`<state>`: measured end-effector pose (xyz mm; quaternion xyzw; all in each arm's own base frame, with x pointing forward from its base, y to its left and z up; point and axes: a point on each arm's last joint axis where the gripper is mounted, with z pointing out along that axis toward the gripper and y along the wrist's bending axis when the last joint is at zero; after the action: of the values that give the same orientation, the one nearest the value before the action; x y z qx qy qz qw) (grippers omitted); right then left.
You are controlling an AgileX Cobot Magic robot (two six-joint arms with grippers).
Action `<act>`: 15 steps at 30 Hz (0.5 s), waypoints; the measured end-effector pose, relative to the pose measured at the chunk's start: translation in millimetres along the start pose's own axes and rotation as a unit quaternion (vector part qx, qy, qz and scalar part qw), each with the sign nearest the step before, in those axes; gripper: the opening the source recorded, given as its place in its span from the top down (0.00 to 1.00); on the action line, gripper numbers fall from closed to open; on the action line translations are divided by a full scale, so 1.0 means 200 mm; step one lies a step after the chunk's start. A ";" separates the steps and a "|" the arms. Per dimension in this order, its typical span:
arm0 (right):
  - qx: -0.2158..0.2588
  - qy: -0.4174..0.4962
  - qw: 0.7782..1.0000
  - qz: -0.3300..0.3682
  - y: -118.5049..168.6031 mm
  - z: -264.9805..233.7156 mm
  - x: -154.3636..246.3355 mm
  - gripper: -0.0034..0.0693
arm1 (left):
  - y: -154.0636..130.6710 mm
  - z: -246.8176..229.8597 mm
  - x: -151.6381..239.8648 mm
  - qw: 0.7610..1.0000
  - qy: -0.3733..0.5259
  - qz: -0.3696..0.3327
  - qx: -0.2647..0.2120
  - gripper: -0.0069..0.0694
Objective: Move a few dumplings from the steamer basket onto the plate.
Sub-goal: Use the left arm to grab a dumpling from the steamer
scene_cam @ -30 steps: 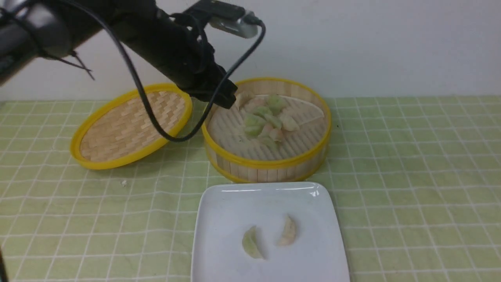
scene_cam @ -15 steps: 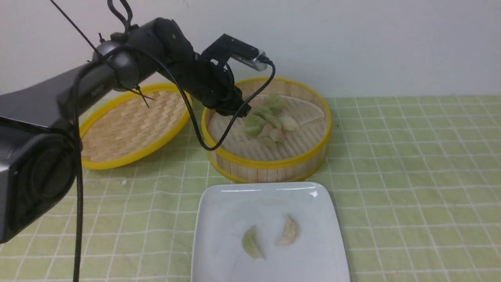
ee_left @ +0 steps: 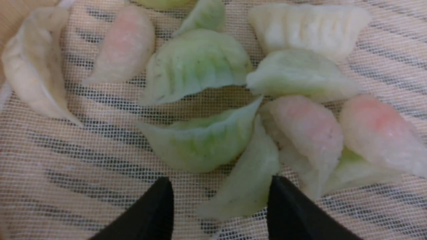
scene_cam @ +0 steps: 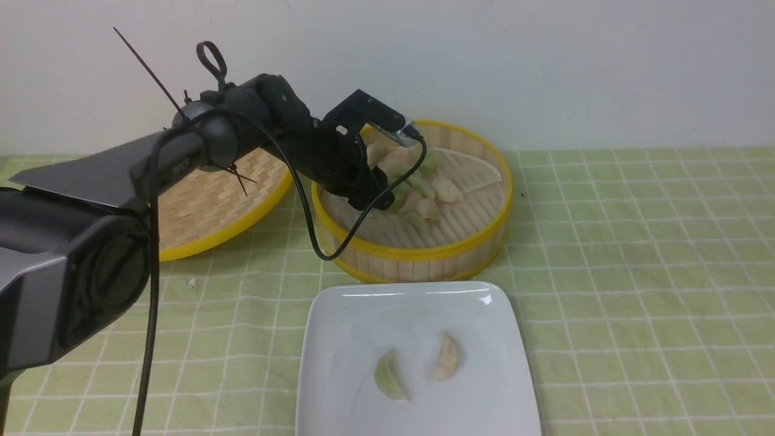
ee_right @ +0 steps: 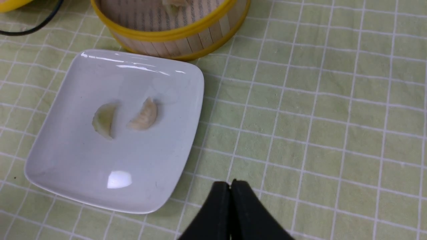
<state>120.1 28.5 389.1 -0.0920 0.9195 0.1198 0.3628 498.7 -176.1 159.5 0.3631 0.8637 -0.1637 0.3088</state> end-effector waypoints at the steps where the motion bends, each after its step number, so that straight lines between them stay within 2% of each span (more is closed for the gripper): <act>1: 0.000 0.000 1.000 0.001 0.00 0.00 0.00 0.97 | 0.00 0.01 0.01 1.000 0.001 -0.001 0.001 0.46; 7: -0.001 0.000 1.000 0.003 0.00 0.00 0.00 0.97 | -0.01 0.05 0.02 1.000 0.005 0.006 0.006 0.47; 12: -0.001 0.000 1.000 0.003 0.00 0.00 0.00 0.97 | -0.01 0.05 0.02 1.000 0.006 0.010 0.006 0.61; 15: -0.001 0.001 1.000 0.004 0.00 0.00 0.00 0.97 | -0.02 0.04 0.02 1.000 0.010 0.011 0.011 0.62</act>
<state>119.9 28.7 389.0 -0.0892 0.9200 0.1221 0.3616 497.5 -180.9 150.3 0.3781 0.8606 -0.1663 0.2981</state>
